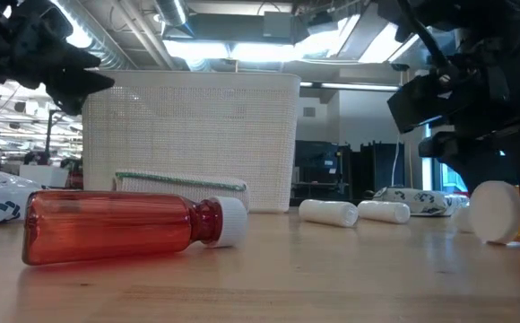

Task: Pick & place medical supplies in basket/bin
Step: Put the orange medicine bottle into the white bin

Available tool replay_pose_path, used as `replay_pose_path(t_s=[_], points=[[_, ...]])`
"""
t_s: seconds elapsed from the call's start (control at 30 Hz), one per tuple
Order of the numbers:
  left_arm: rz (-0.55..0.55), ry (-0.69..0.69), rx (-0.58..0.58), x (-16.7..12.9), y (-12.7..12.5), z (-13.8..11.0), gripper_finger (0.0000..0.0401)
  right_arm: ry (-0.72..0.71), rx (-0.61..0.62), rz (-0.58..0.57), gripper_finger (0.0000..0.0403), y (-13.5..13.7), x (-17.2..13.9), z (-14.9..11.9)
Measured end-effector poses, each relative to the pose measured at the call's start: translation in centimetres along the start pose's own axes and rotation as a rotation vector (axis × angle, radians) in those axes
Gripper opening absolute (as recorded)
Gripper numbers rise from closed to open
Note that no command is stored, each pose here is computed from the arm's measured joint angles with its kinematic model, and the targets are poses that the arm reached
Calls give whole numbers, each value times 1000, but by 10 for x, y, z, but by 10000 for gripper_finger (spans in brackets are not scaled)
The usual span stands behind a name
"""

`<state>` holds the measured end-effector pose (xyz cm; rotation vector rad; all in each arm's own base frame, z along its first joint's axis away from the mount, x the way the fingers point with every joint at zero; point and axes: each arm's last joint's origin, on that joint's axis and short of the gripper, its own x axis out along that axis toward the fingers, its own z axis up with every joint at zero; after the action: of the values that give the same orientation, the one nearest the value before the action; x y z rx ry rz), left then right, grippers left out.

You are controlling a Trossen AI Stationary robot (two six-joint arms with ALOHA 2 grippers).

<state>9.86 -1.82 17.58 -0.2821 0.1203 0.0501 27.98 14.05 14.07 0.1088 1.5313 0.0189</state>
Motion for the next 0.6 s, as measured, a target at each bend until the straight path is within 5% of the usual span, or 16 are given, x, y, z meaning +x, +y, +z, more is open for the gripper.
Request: replay_pose_path(t_s=[0.33, 0.6], points=[[15, 46, 15, 4, 0, -4, 181, -79, 1, 39, 174, 6, -14, 16], [12, 36, 12, 5, -1, -3, 181, -363, 12, 25, 174, 3, -50, 59]])
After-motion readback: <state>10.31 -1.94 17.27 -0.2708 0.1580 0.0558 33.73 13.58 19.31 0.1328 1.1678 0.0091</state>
